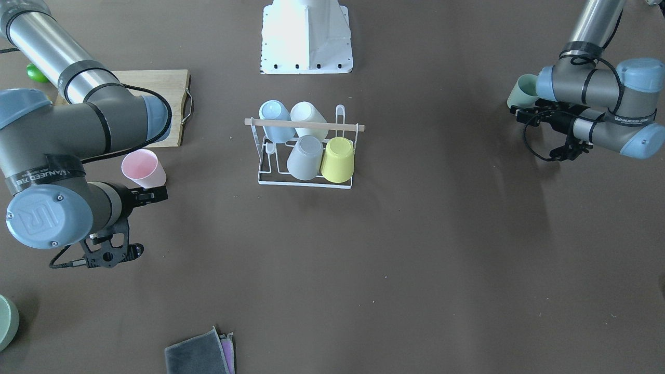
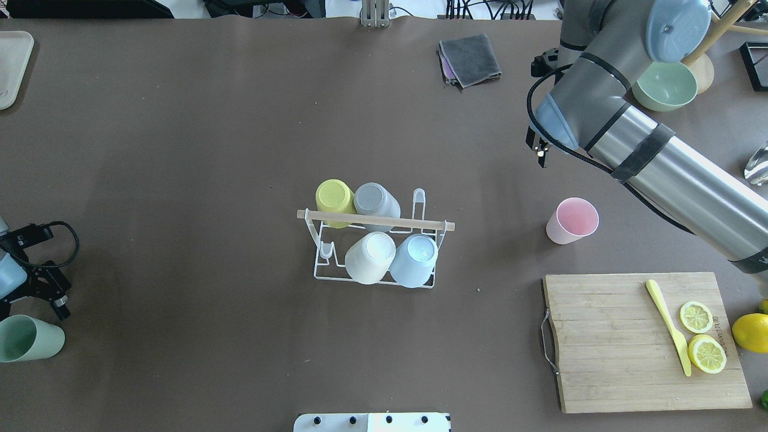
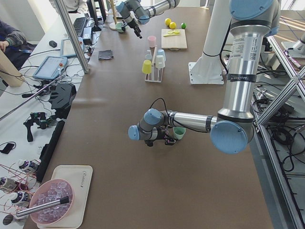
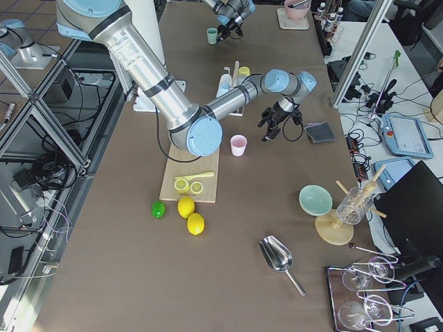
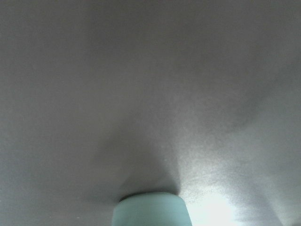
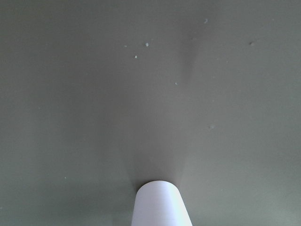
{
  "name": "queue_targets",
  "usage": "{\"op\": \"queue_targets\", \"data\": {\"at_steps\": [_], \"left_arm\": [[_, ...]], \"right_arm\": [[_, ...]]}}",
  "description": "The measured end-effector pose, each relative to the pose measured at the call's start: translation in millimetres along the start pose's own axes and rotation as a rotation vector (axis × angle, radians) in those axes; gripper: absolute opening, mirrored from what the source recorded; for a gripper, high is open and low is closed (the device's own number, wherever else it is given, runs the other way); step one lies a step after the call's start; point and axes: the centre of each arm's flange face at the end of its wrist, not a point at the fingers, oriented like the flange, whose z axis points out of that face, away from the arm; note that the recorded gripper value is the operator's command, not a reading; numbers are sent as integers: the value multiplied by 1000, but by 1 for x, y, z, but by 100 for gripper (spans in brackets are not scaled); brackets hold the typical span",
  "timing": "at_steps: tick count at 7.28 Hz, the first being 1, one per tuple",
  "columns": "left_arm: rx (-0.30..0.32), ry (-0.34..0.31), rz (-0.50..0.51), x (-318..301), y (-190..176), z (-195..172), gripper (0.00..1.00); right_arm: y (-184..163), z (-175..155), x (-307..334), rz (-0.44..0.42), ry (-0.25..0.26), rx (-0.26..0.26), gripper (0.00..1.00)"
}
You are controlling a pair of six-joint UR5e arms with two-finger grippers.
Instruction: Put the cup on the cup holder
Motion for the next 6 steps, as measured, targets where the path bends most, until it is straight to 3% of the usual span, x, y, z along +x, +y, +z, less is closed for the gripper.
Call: {"op": "queue_targets", "data": {"at_steps": [2,4,6], "left_arm": [[-11,-2,-3,-4,0,7,95],[-15,-4,-5,-5,0,10,65],[-19,-6,-4,-4,0,12,58]], "right_arm": [[-12,15,-7,-65,20,-56,98],[-13,29,-15,-91,52,-101,98],[-16,48,-43,-111,84,-157,98]]}}
